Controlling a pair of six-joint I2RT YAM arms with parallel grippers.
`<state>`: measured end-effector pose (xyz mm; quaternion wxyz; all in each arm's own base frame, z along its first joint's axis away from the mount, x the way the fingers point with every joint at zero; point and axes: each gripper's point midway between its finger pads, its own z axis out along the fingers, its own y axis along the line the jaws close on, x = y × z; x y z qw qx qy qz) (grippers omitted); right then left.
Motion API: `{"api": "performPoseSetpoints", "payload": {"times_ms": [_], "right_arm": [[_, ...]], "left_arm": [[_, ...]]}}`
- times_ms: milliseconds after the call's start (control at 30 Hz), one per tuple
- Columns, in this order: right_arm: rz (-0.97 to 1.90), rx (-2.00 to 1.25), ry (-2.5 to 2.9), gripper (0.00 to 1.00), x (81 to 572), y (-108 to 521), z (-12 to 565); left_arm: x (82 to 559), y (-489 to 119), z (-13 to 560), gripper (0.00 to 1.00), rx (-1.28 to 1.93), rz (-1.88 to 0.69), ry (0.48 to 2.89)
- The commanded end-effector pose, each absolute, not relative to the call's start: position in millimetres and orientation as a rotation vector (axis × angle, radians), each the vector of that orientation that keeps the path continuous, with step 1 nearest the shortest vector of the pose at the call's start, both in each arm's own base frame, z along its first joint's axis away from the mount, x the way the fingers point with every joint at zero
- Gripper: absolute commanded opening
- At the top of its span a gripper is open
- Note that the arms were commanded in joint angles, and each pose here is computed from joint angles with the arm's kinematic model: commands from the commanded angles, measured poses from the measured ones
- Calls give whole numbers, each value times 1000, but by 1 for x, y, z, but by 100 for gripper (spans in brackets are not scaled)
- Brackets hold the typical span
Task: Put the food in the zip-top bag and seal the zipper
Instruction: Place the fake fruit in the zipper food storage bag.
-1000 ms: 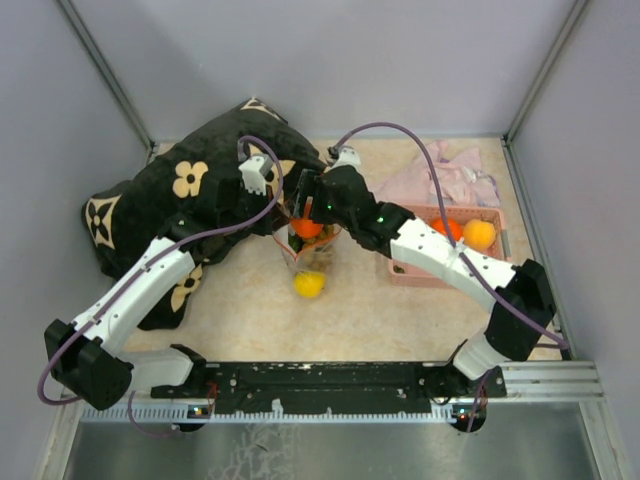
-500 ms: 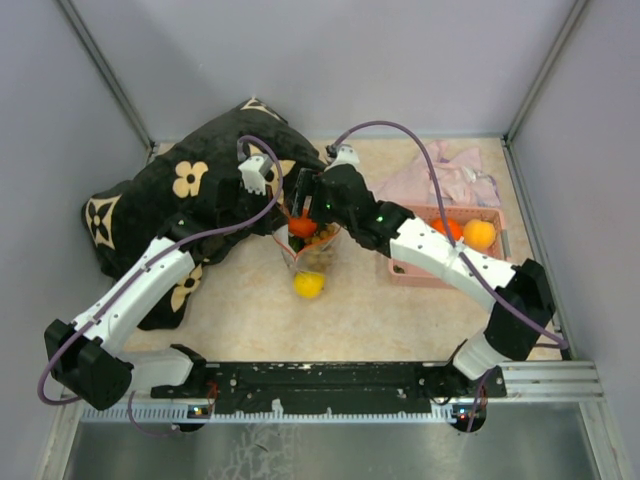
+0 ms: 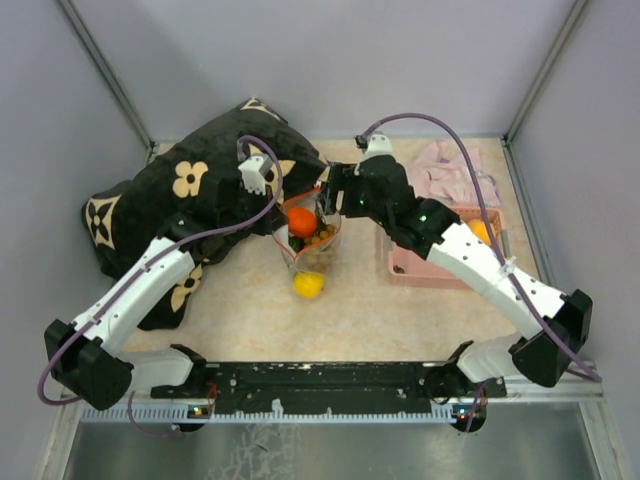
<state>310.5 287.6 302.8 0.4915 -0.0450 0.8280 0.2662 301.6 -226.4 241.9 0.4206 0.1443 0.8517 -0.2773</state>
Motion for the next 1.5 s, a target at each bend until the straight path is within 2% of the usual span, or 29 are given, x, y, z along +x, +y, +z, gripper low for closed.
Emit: {"api": "performPoseSetpoints", "payload": {"times_ms": [0, 200, 367, 467, 567, 867, 1033, 1267, 1467], "right_arm": [[547, -196, 2027, 70, 308, 268, 308], [480, -231, 2114, 64, 318, 265, 274], [498, -274, 2152, 49, 323, 280, 259], [503, -301, 2159, 32, 326, 287, 256], [550, -336, 2166, 2, 325, 297, 259], [899, -616, 2054, 0, 269, 374, 307], [744, -519, 2090, 0, 288, 346, 297], [491, -265, 2250, 0, 330, 267, 237], [516, -320, 2224, 0, 332, 273, 247]], "left_arm": [[304, -226, 261, 0, 352, -721, 2071], [303, -227, 262, 0, 355, -728, 2067], [303, -227, 263, 0, 359, -734, 2062], [301, -228, 264, 0, 363, -744, 2058], [302, -227, 264, 0, 359, -743, 2056], [307, -221, 261, 0, 316, -716, 2076], [307, -220, 265, 0, 313, -721, 2062], [291, -229, 293, 0, 374, -858, 1924], [298, -225, 280, 0, 347, -833, 1981]]}}
